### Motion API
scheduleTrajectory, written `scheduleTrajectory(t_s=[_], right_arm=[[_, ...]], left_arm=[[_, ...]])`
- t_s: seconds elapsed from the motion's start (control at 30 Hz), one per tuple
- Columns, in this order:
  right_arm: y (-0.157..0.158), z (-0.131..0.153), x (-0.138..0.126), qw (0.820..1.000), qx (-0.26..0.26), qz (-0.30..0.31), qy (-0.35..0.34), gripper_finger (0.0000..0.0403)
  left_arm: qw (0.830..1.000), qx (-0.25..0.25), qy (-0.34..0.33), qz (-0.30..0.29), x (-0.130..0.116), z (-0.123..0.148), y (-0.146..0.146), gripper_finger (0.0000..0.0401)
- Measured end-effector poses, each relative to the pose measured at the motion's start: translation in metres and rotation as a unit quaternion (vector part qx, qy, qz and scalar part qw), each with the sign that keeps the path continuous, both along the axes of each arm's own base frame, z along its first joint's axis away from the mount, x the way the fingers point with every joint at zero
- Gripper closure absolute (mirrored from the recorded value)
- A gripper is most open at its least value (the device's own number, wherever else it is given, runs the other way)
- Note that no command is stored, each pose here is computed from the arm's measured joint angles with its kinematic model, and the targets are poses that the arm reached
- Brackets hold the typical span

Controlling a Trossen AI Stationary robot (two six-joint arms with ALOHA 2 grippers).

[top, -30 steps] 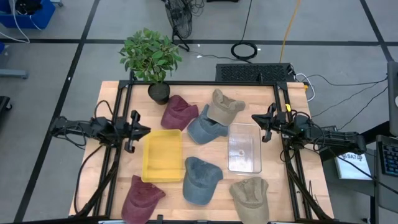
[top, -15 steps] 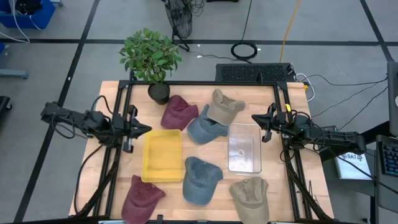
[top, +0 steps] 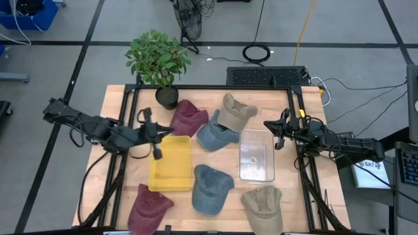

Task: Pick and place caps into container
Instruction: Put the top red cap into the transparent container

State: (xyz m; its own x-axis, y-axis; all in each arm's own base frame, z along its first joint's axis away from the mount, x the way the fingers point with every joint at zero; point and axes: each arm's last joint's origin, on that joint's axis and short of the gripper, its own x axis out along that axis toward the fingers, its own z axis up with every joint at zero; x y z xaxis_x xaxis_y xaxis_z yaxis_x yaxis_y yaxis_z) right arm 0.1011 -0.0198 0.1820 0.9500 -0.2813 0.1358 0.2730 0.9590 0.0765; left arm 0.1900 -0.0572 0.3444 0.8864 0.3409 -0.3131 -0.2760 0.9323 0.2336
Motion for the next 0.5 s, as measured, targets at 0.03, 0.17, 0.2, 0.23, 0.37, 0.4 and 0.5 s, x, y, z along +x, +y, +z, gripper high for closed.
scheduleTrajectory(t_s=[0.03, 0.17, 0.2, 0.23, 0.37, 0.4, 0.5], right_arm=[[0.000, 0.000, 0.000, 1.000, 0.000, 0.000, 0.000, 0.0403], [0.000, 0.000, 0.000, 1.000, 0.000, 0.000, -0.002, 0.0403], [0.000, 0.001, 0.000, 1.000, 0.000, 0.000, -0.003, 0.0403], [0.000, 0.001, 0.000, 1.000, -0.001, 0.000, -0.003, 0.0403], [0.000, 0.001, 0.000, 1.000, -0.001, 0.000, -0.004, 0.0403], [0.000, 0.001, 0.000, 1.000, -0.001, 0.000, -0.004, 0.0403], [0.000, 0.001, 0.000, 1.000, -0.001, 0.000, -0.004, 0.0403]], left_arm=[[1.000, 0.001, 0.007, 0.001, 0.006, 0.001, 0.000, 0.0397], [0.998, 0.010, 0.051, 0.022, 0.033, 0.002, 0.007, 0.0389], [0.997, 0.013, 0.067, 0.036, 0.039, 0.003, 0.011, 0.0390], [0.995, 0.015, 0.084, 0.052, 0.044, 0.004, 0.018, 0.0393], [0.983, -0.013, 0.160, 0.092, 0.060, 0.001, 0.048, 0.0394], [0.980, -0.028, 0.180, 0.076, 0.064, -0.002, 0.054, 0.0387], [0.974, -0.066, 0.217, 0.025, 0.078, -0.015, 0.068, 0.0355]])
